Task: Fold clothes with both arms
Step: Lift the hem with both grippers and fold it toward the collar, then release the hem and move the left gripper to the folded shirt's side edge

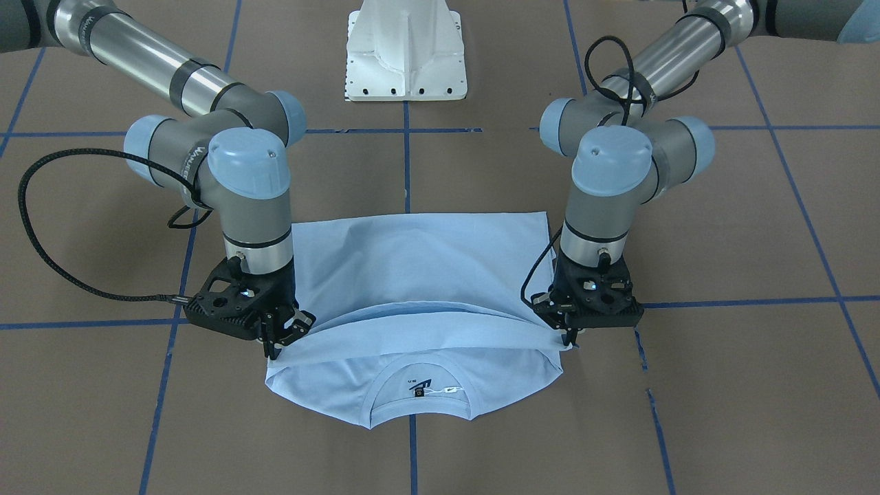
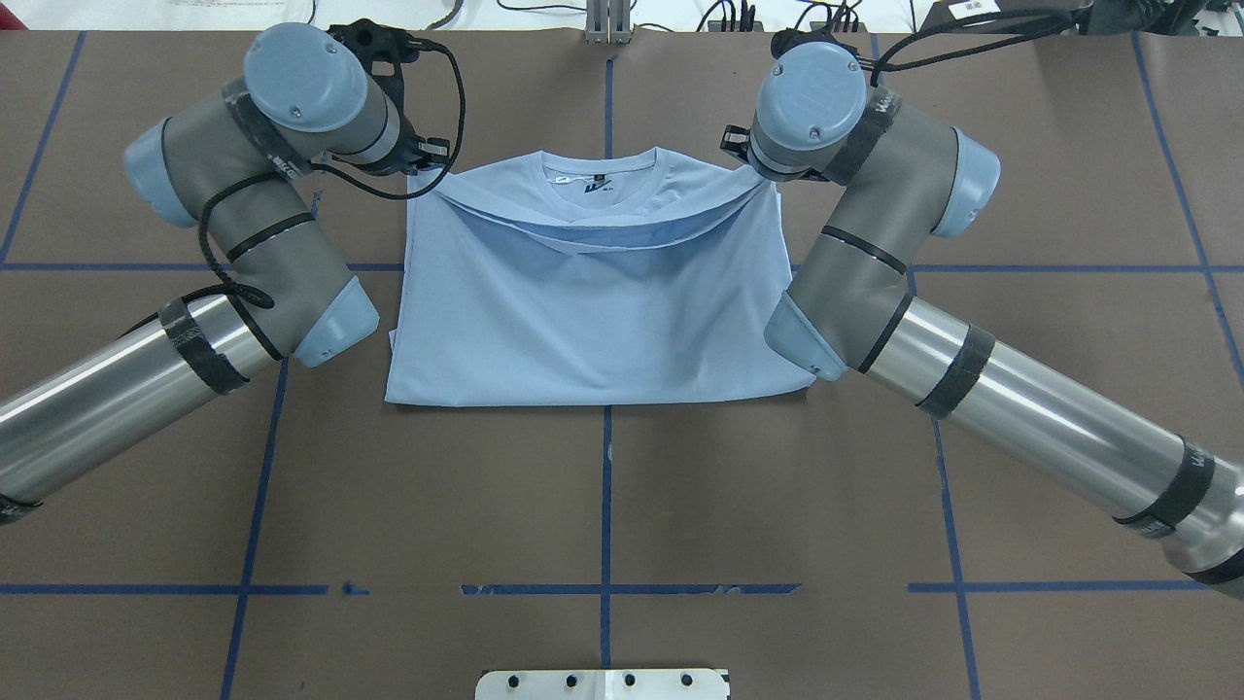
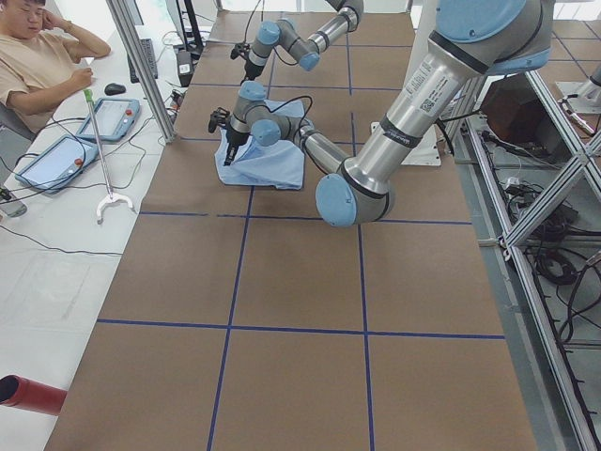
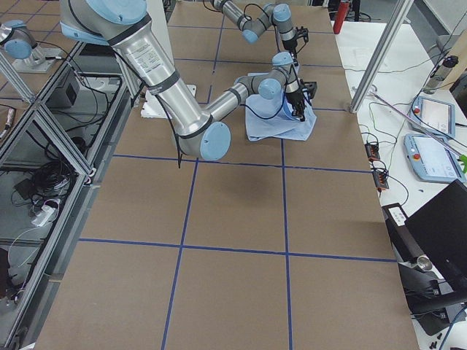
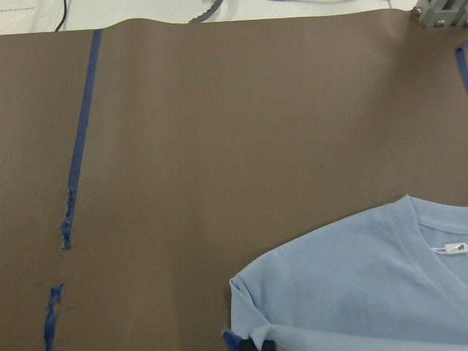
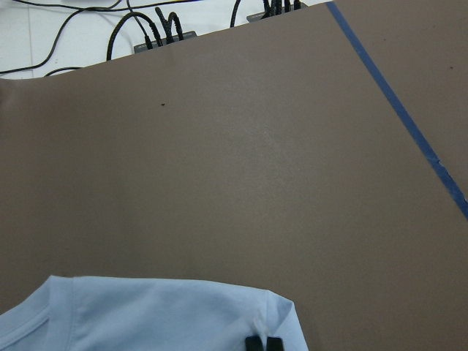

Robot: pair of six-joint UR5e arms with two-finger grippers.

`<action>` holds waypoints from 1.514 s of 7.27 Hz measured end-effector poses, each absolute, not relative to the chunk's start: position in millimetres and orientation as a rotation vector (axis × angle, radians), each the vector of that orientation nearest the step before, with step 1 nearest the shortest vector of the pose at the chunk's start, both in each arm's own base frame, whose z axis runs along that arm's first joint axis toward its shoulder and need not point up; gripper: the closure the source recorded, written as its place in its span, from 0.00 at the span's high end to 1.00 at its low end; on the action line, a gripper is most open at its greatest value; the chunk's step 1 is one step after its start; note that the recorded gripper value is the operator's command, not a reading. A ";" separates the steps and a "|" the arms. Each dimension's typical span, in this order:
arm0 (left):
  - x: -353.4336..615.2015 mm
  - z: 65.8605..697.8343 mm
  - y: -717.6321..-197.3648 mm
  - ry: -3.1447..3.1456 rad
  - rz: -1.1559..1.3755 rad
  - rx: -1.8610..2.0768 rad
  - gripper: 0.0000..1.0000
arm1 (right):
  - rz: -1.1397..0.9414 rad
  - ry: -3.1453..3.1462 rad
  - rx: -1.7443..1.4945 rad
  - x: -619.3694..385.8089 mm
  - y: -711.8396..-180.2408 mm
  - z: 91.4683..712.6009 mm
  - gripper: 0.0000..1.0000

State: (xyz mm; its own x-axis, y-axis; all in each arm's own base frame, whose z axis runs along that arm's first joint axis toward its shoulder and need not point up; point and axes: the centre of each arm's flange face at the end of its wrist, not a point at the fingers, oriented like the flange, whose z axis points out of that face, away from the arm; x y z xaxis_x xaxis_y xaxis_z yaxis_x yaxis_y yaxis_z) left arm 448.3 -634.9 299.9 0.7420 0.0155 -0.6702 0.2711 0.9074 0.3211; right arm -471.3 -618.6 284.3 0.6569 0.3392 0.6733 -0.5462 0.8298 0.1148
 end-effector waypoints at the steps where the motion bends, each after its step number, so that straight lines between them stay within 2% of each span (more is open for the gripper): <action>1: 454.9 312.0 -642.5 0.717 -0.144 0.420 0.00 | 0.513 -0.682 0.319 -473.9 -622.0 291.7 0.00; 5: 458.4 320.8 -647.6 0.710 -0.135 0.424 0.00 | 0.508 -0.672 0.331 -462.8 -632.8 296.9 0.00; 6: 458.4 320.9 -647.7 0.711 -0.135 0.424 0.17 | 0.502 -0.665 0.334 -459.7 -634.7 300.0 0.39; 7: 458.4 320.9 -647.7 0.712 -0.136 0.424 0.99 | 0.497 -0.660 0.334 -458.8 -634.9 303.0 0.99; 11: 443.1 321.4 -635.4 0.758 -0.028 0.485 1.00 | 0.414 -0.664 0.358 -452.2 -635.6 296.3 1.00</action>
